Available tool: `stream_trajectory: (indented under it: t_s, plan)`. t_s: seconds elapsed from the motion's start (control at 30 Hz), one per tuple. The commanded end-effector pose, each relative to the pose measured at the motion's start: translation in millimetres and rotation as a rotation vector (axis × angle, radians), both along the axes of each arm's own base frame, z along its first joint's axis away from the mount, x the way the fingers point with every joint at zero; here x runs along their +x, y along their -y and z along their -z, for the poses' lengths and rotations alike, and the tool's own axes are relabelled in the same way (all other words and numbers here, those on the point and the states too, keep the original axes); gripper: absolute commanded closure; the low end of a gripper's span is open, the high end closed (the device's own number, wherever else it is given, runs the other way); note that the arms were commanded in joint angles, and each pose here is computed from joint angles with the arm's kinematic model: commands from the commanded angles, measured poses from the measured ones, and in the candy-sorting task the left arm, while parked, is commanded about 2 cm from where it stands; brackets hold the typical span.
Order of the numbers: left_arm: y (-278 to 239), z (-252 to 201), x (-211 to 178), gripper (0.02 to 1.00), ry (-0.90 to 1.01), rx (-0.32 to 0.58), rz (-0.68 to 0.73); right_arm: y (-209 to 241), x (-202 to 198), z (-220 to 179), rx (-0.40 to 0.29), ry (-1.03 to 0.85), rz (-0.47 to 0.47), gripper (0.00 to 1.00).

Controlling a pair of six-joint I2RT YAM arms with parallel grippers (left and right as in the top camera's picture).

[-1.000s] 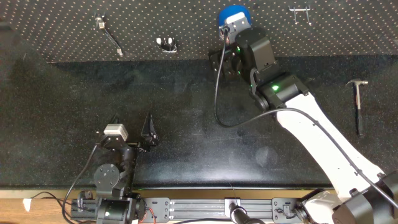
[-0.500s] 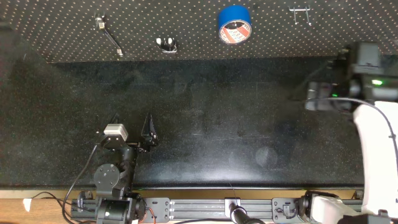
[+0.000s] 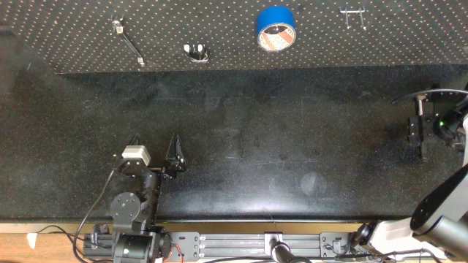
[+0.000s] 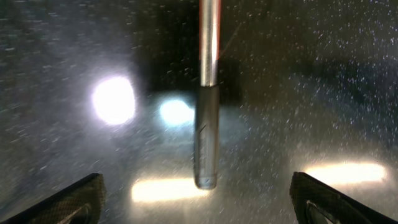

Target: Place Tools Onto Pegboard

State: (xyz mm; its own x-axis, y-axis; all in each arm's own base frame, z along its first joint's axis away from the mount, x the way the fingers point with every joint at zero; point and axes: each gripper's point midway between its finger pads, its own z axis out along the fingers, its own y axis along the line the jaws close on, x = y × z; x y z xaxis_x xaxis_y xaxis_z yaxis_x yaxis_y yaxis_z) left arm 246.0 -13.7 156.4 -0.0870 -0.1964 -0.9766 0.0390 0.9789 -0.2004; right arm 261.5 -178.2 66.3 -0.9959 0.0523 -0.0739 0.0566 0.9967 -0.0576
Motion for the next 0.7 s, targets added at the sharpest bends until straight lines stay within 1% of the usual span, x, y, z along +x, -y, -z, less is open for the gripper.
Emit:
stream_trajectory:
  t_s: [0.03,0.27,0.7]
  plan:
    - [-2,1,0,0.023,0.000,0.007,-0.011,-1,2,26,0.052,-0.035,-0.057,0.036]
    - [-2,1,0,0.023,0.000,0.007,-0.011,3,9,38,0.050,-0.032,-0.060,0.036]
    - [-2,1,0,0.023,0.000,0.007,-0.011,3,8,57,0.074,-0.065,-0.059,0.036]
